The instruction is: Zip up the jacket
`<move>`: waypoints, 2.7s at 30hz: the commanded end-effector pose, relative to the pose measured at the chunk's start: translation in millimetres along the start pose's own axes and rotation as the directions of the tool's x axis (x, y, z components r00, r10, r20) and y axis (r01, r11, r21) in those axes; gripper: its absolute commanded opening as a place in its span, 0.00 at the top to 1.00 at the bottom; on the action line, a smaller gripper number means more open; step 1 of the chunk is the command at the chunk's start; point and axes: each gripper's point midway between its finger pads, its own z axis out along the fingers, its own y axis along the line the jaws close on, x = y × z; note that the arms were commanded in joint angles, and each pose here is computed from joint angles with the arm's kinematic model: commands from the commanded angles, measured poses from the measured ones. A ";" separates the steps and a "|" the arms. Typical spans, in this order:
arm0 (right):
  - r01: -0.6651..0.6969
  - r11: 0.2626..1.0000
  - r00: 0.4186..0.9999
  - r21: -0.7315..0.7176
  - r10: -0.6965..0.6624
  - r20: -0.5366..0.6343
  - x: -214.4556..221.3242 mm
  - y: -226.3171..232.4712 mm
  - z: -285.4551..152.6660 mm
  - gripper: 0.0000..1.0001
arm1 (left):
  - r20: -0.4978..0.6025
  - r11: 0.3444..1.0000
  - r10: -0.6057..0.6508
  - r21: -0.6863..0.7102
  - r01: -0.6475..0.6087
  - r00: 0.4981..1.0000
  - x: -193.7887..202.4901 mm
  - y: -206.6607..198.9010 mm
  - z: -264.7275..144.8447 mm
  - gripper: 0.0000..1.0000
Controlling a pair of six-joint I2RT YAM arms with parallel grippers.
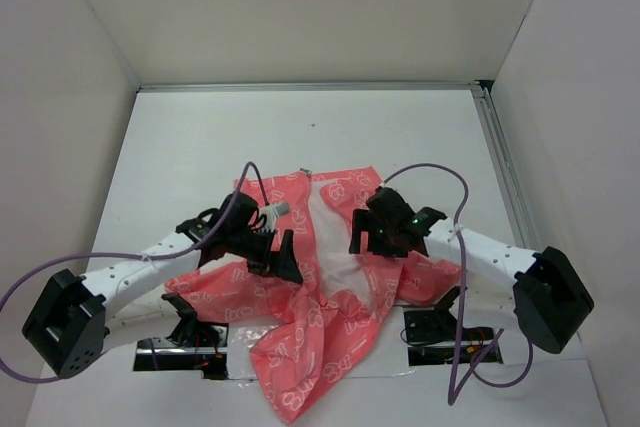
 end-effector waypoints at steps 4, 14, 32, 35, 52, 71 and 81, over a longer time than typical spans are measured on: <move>-0.152 0.976 0.988 0.158 0.149 0.035 -15.8 -20.4 32.5 0.14 | -0.083 0.994 -0.107 -0.041 0.103 0.991 14.4 24.8 31.0 0.04; -0.323 0.926 0.941 0.197 0.291 0.173 -152.6 -30.3 69.9 0.13 | 0.017 0.925 -0.272 -0.272 0.266 0.962 -115.6 119.7 71.8 0.14; -0.062 0.996 0.919 0.072 0.029 0.393 -259.6 2.3 -21.6 0.09 | 0.411 0.960 0.252 -0.222 -0.172 0.876 -337.8 40.7 -48.5 0.01; -0.018 0.992 0.926 0.125 -0.030 0.376 -276.9 1.2 -12.5 0.09 | 0.408 0.948 0.307 -0.210 -0.239 0.860 -371.2 39.9 -45.7 0.01; 0.197 0.967 0.961 0.161 -0.223 0.165 -324.1 -3.2 80.0 0.25 | 0.499 0.872 0.485 -0.206 -0.445 0.719 -485.2 102.7 33.1 0.01; 0.115 0.988 0.983 -0.106 -0.098 0.157 -312.5 -8.5 83.1 1.00 | 0.427 0.775 0.619 -0.472 -0.421 0.660 -491.0 138.1 111.6 0.19; 0.092 0.987 0.983 -0.134 -0.069 0.168 -305.0 -3.5 72.1 1.00 | 0.304 0.696 0.669 -0.577 -0.428 0.679 -472.5 138.4 124.6 0.50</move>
